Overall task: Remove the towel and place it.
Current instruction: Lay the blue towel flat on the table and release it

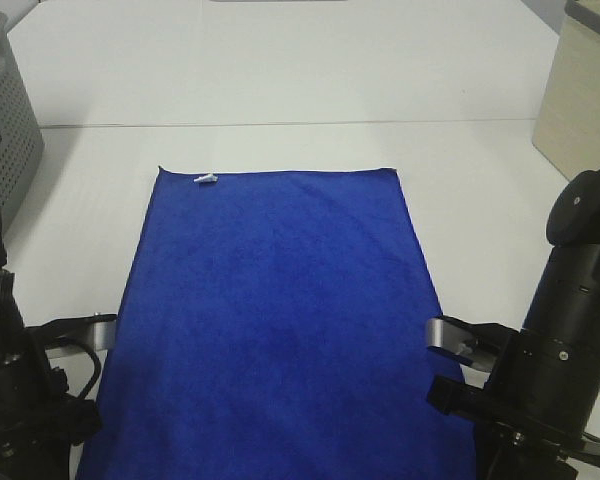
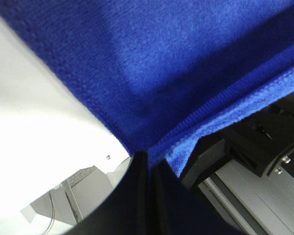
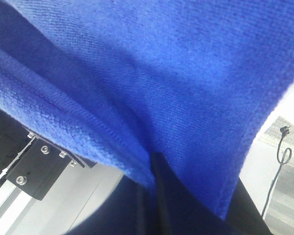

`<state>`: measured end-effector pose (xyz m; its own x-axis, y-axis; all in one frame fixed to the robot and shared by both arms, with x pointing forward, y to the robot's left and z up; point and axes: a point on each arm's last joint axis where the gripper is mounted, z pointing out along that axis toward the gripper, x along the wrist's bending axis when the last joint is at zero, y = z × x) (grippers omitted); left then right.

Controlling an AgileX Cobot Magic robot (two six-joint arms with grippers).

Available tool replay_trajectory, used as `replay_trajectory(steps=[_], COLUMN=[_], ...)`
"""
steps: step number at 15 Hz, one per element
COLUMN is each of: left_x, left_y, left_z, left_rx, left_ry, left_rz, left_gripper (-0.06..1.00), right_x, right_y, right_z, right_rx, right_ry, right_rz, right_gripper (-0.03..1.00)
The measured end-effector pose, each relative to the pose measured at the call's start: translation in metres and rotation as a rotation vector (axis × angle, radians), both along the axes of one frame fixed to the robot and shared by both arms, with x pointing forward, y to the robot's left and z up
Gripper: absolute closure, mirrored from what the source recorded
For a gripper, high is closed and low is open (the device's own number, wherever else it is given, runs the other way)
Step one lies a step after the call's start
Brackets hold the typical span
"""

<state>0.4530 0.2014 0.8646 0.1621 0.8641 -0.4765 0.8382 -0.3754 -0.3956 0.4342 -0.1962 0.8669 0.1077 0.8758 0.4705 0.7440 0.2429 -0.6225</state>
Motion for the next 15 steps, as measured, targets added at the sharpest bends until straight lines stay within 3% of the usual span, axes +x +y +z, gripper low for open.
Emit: replay_trajectory(steps=[5, 8, 10, 12, 15], left_x=[-0.001, -0.004, -0.006, -0.007, -0.01], left_y=[0.003, 0.016, 0.015, 0.012, 0.005], left_z=[-0.001, -0.002, -0.001, 0.001, 0.006], left_rx=[0.017, 0.074, 0.068, 0.044, -0.024], left_ry=[0.005, 0.019, 0.046, 0.068, 0.135], left_rz=[-0.037, -0.145, -0.146, -0.112, -0.057], left_gripper=[0.94, 0.94, 0.93, 0.86, 0.62], right_x=[-0.001, -0.005, -0.005, -0.005, -0.006], right_y=[-0.002, -0.015, -0.016, -0.015, -0.014], right_z=[-0.001, -0.004, -0.004, -0.004, -0.002], right_rx=[-0.011, -0.063, -0.064, -0.059, -0.055], right_ry=[0.001, -0.003, -0.002, -0.001, 0.025], right_rz=[0.023, 0.138, 0.142, 0.13, 0.115], right_gripper=[0.89, 0.78, 0.66, 0.54, 0.47])
